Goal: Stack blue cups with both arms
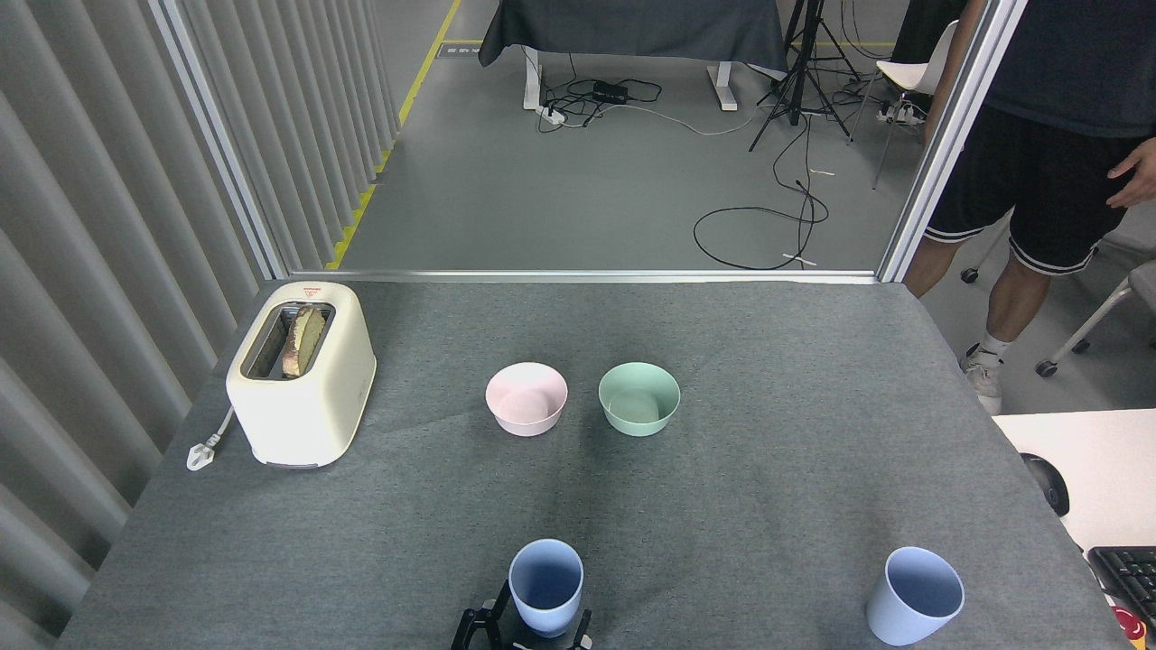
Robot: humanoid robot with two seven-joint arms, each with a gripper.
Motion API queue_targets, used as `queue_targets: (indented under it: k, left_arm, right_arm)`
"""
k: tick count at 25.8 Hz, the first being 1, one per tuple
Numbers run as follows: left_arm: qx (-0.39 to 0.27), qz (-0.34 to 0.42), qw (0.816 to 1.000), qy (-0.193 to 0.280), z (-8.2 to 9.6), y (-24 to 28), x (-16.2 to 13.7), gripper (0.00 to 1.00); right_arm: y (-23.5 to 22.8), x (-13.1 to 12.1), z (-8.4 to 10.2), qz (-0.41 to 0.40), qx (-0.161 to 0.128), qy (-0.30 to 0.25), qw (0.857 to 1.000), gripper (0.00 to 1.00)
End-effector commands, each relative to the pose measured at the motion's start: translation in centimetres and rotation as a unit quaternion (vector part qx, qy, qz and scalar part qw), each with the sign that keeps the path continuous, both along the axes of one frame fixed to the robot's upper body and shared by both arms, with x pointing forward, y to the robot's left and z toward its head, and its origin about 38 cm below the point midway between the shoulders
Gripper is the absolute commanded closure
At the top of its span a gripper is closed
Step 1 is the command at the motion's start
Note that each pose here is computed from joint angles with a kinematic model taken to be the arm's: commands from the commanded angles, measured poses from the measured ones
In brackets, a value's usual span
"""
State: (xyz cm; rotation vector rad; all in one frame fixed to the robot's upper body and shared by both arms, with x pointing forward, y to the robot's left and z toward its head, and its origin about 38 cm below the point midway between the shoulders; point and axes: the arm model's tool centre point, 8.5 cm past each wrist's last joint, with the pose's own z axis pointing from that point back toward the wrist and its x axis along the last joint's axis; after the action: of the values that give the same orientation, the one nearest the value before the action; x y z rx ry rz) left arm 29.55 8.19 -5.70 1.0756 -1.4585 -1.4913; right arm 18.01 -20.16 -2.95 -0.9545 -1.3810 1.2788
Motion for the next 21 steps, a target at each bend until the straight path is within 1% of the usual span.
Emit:
queue_targets:
  k: [1, 4, 10, 12, 15, 18, 20, 21]
  left_arm:
    - [-0.001, 0.003, 1.000, 0.007, -0.4, 0.2, -0.8, 0.00]
    - [-0.005, 0.007, 1.000, 0.020, -1.0, 0.5, -2.5, 0.00]
    - [-0.025, 0.016, 0.999, 0.011, 0.2, 0.7, -5.0, 0.00]
    - [-0.021, 0.027, 0.999, 0.014, 0.0, 1.7, -5.6, 0.00]
    - [-0.022, 0.059, 0.998, 0.020, 0.1, 4.1, -7.1, 0.00]
    - [-0.014, 0.095, 0.995, 0.012, 0.8, 7.7, -8.3, 0.00]
    - [-0.008, 0.118, 0.993, 0.005, 1.5, 10.0, -8.9, 0.00]
    - [-0.003, 0.128, 0.992, 0.003, 1.7, 11.1, -9.2, 0.00]
  right_arm:
    - [0.0, 0.0, -0.1, 0.000, 0.000, 0.002, 1.000, 0.00]
    - [0.0, 0.0, -0.1, 0.000, 0.000, 0.002, 1.000, 0.00]
    - [0.0, 0.0, -0.1, 0.000, 0.000, 0.002, 1.000, 0.00]
    - [-0.1, 0.0, -0.1, 0.000, 0.000, 0.002, 1.000, 0.00]
    - [-0.2, 0.0, -0.1, -0.002, -0.001, 0.001, 1.000, 0.00]
    - [-0.5, 0.1, -0.2, -0.008, -0.003, 0.003, 1.000, 0.00]
    - [-0.4, 0.0, -0.7, -0.013, -0.002, 0.013, 1.000, 0.00]
    - [-0.6, 0.2, -0.9, -0.022, -0.007, 0.017, 1.000, 0.00]
